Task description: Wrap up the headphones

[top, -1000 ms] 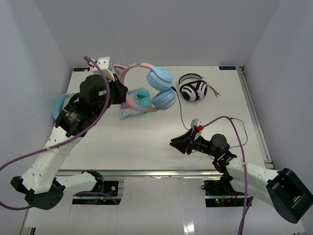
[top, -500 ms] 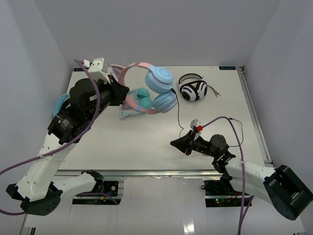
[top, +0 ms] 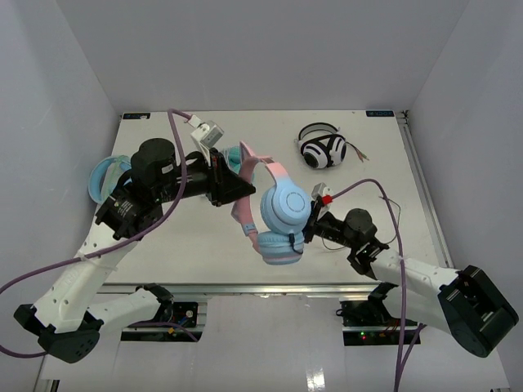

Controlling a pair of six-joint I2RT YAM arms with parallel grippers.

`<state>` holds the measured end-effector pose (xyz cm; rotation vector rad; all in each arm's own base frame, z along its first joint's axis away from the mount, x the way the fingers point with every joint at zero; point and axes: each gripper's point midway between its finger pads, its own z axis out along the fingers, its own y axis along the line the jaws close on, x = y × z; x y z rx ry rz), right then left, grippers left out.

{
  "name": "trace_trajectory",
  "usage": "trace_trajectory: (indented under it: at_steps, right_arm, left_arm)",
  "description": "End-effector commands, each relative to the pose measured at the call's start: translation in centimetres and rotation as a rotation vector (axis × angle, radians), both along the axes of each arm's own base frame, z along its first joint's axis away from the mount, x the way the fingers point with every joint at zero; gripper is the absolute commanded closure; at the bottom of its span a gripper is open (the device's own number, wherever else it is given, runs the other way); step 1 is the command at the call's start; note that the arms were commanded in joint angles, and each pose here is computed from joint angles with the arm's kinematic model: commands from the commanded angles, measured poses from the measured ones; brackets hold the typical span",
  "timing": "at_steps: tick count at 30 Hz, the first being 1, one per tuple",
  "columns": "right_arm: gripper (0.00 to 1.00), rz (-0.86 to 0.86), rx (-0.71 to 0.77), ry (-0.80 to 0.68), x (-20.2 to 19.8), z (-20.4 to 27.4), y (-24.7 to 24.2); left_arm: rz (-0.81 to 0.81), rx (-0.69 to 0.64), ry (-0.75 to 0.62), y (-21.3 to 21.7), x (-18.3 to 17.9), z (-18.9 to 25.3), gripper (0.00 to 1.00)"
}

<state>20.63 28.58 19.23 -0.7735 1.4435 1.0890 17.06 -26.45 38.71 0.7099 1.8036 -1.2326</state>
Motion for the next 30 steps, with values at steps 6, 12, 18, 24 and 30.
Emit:
trace_trajectory:
  at_steps: [6, 12, 18, 24, 30]
  right_arm:
    - [0.92, -0.073, -0.086, 0.028, 5.3, 0.9, 0.6]
    - [0.92, -0.121, -0.108, -0.002, 7.8, 3.1, -0.1]
    - [0.92, -0.124, -0.143, -0.003, 10.1, 6.0, -0.3]
    - [0.92, -0.176, -0.268, 0.011, 11.7, 7.5, -1.1]
    - [0.92, -0.156, -0.369, 0.019, 11.9, 9.6, -1.4]
  left_arm:
    - [-0.234, 0.068, -0.012, 0.5, -4.2, -2.4, 1.0]
    - [-0.164, 0.131, -0.012, 1.0, -3.0, -5.0, 1.0]
    - [-0.143, 0.177, 0.033, 0.5, -1.7, -7.5, 1.0]
    - [0.039, 0.401, 0.1, 1.3, 2.9, -14.1, 1.0]
    - [0.233, 0.706, 0.12, 3.1, 6.4, -20.2, 1.0]
